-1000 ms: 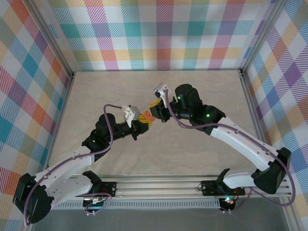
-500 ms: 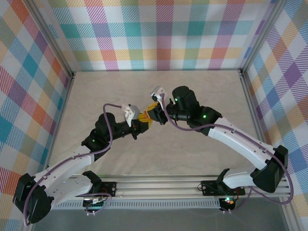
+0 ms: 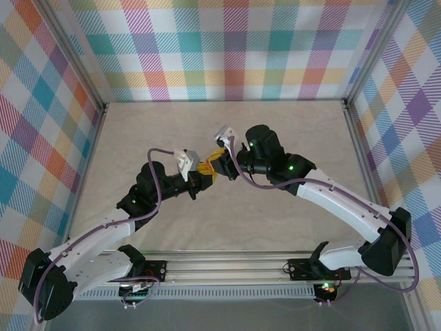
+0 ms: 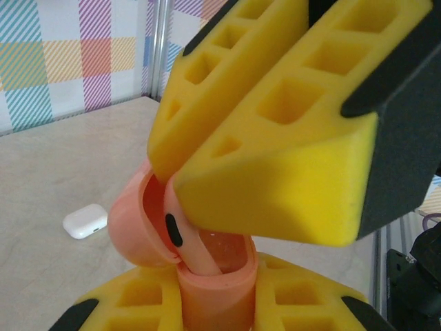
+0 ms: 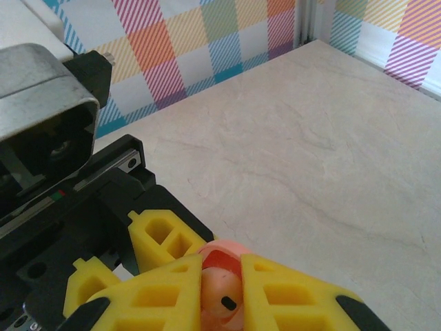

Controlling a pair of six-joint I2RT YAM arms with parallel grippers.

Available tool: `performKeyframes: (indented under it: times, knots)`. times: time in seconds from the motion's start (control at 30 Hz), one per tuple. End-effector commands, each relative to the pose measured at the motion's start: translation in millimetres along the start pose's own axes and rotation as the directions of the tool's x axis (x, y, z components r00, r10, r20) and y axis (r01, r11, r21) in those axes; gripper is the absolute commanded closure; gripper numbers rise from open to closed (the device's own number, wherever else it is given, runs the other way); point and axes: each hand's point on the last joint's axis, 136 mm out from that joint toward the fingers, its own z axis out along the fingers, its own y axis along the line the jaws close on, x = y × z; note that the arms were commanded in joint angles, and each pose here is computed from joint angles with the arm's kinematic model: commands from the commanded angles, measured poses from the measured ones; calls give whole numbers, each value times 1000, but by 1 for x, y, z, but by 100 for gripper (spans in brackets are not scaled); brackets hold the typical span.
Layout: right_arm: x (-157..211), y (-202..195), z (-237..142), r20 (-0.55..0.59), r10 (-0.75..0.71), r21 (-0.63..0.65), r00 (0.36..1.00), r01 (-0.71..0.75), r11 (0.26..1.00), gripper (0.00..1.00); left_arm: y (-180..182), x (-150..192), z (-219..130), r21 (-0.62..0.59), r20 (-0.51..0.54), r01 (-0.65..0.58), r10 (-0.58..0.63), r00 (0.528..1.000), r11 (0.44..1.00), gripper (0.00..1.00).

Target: Insert wireless bluetooth earbuds into charging case

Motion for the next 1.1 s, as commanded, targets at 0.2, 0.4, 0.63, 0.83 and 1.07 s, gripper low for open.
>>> performKeyframes:
  times: [0.2,0.4,0.63,0.83,1.07]
  knots:
    - [4,10,2,11,8,-44,1000,-8,999,75,-14,-38,-7,27,95,-34,31,995,999,90]
    - [-5,11,-6,34,13,-35,999,-12,999,69,-14,-36,-8,27,93,-33,30,995,999,90]
    - [-22,5,-22,59,57,23,997,-58,998,62,-12,-30,-8,19,80,-36,34,996,999,90]
    - [-40,5,-38,53,104,42,993,-106,993,61,-12,-20,-11,15,65,-36,35,997,999,90]
    - [-35,-25,-43,3,199,132,980,-198,971,57,-16,-15,-20,22,52,-49,47,997,999,90]
